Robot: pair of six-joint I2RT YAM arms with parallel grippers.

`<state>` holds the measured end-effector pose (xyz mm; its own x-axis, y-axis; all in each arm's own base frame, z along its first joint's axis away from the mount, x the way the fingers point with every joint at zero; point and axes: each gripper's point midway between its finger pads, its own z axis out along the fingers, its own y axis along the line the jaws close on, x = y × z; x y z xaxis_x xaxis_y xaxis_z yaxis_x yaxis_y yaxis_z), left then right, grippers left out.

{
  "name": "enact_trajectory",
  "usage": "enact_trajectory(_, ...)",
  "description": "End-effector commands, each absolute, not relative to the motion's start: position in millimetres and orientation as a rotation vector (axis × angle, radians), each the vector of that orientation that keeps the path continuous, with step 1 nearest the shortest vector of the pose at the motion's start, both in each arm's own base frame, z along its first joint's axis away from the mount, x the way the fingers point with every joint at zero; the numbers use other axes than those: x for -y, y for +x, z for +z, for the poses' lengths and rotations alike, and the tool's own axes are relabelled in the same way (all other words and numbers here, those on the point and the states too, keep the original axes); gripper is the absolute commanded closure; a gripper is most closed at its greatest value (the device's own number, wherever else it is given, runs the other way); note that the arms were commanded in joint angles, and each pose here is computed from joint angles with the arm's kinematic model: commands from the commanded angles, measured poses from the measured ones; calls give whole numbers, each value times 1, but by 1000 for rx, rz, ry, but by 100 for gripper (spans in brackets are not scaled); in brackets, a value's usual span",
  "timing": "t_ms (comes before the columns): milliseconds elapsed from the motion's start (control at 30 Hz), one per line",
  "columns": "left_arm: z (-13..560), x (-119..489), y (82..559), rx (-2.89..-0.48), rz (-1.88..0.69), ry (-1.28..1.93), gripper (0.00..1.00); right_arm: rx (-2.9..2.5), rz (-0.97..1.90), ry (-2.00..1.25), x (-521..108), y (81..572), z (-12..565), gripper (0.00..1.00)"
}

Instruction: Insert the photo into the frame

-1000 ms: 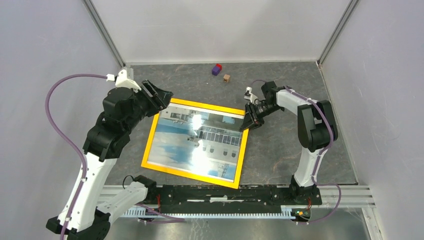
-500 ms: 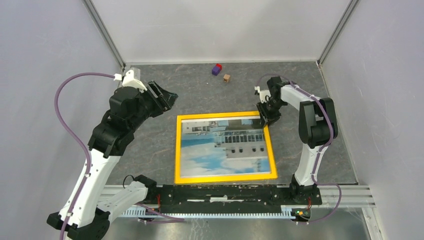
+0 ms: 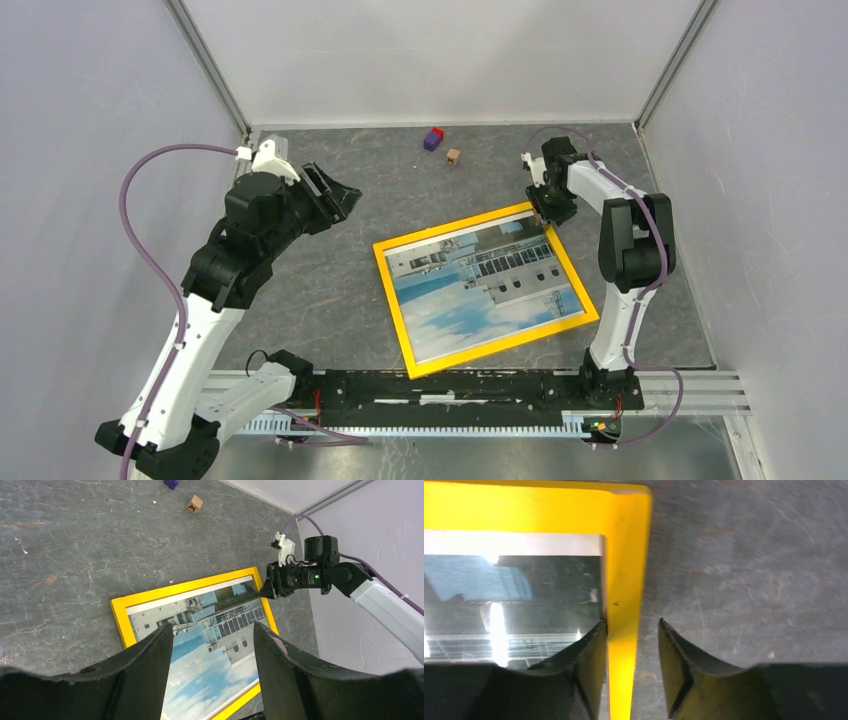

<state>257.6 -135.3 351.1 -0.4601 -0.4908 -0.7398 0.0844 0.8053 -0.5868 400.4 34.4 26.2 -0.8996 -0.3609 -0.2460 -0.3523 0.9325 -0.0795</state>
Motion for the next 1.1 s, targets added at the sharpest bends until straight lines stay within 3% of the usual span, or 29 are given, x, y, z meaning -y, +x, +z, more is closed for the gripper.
enact_trajectory(0, 356, 145, 263, -1921, -739, -302, 34, -2761, -234, -372, -9, 406, 56, 43)
enact_trajectory(167, 357, 148, 264, -1924, -752, -295, 33, -2598, -259, -184, -8, 406, 127, 19)
enact_trajectory(233, 358, 150, 264, -1922, -759, -271, 32, -2508, -256, -172, -18, 399, 162, 2)
enact_trajectory(300, 361, 155, 262, -1919, -781, -223, 26, -2418, -193, -234, -43, 387, 192, 2)
enact_trajectory(400, 366, 160, 259, -1908, -806, -172, 8, -2298, -16, -304, -82, 360, 230, 2)
enact_trajectory(500, 375, 160, 257, -1877, -816, -145, 1, -2147, 238, -395, -115, 326, 265, 2)
enact_trajectory(633, 390, 158, 253, -1828, -830, -135, 0, -1968, 332, -409, -116, 285, 310, 2)
enact_trajectory(1067, 454, 135, 204, -1613, -888, -106, 0, -1500, 266, -271, -59, 166, 433, 2)
